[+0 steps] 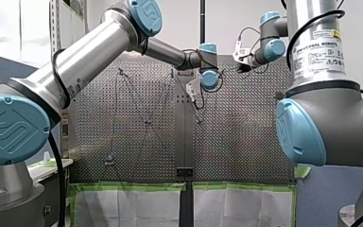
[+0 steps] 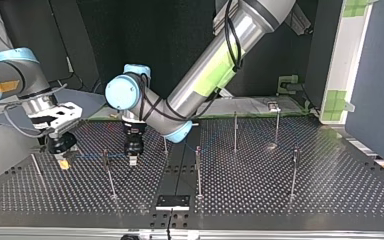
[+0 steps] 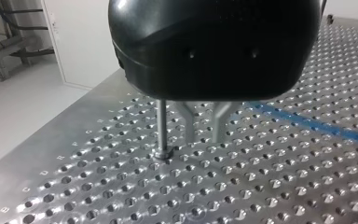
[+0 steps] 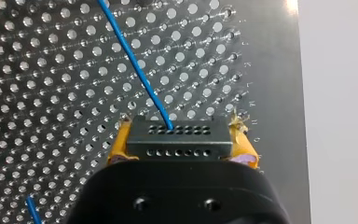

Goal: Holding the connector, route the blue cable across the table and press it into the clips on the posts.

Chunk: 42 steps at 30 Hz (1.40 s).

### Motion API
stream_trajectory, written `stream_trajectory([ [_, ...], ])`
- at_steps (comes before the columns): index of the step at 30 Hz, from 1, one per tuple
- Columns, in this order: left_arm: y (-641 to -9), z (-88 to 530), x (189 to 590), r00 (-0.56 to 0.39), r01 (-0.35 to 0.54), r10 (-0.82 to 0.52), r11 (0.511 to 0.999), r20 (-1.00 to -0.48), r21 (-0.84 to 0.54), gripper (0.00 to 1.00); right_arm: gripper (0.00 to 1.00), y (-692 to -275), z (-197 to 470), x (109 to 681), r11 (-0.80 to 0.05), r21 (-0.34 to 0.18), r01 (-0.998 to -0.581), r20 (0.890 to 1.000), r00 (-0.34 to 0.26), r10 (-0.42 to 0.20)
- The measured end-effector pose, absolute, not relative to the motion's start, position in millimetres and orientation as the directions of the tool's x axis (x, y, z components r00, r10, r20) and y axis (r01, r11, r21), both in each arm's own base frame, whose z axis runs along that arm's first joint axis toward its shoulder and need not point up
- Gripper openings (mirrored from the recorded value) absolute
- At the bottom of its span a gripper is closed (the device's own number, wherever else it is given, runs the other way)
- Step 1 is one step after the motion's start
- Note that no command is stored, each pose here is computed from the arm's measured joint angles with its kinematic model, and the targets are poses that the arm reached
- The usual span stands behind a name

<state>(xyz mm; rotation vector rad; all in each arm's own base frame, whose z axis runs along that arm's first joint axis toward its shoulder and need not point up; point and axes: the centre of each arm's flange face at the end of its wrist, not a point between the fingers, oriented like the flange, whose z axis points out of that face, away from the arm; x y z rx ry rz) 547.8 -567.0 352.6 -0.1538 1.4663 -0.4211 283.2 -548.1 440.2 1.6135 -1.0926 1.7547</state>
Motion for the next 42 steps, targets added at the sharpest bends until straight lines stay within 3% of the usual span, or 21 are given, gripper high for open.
stream_trajectory([
  [1, -568, 352, 547, 0.045, 0.185, -0.366, 0.917, -0.929, -0.353, 0.55, 0.0, -548, 440, 283, -0.543, -0.216, -0.811, 0.976, -0.161, -0.148],
  [2, -568, 352, 547, 0.042, 0.19, -0.366, 0.916, -0.93, -0.352, 0.73, 0.0, -549, 439, 283, -0.543, -0.216, -0.811, 0.976, -0.161, -0.149],
  [3, -569, 351, 546, 0.04, 0.194, -0.366, 0.916, -0.93, -0.352, 0.73, 0.0, -549, 438, 283, -0.543, -0.217, -0.811, 0.976, -0.16, -0.15],
  [4, -569, 351, 546, 0.037, 0.198, -0.366, 0.915, -0.93, -0.352, 0.92, 0.0, -549, 438, 283, -0.543, -0.217, -0.811, 0.976, -0.16, -0.151],
  [5, -570, 351, 545, 0.034, 0.203, -0.365, 0.914, -0.93, -0.351, 0.98, 0.0, -549, 437, 283, -0.543, -0.217, -0.811, 0.976, -0.16, -0.151],
  [19, -568, 347, 534, -0.035, 0.189, -0.343, 0.92, -0.939, -0.343, 0.98, 0.0, -550, 435, 284, -0.546, -0.215, -0.81, 0.976, -0.155, -0.154],
  [27, -568, 363, 507, -0.069, 0.181, -0.343, 0.919, -0.937, -0.35, 0.98, 0.0, -551, 434, 284, -0.545, -0.215, -0.81, 0.976, -0.155, -0.156],
  [42, -562, 403, 470, -0.008, 0.241, -0.38, 0.897, -0.925, -0.37, 0.98, 0.0, -549, 433, 286, -0.548, -0.214, -0.809, 0.976, -0.151, -0.158],
])
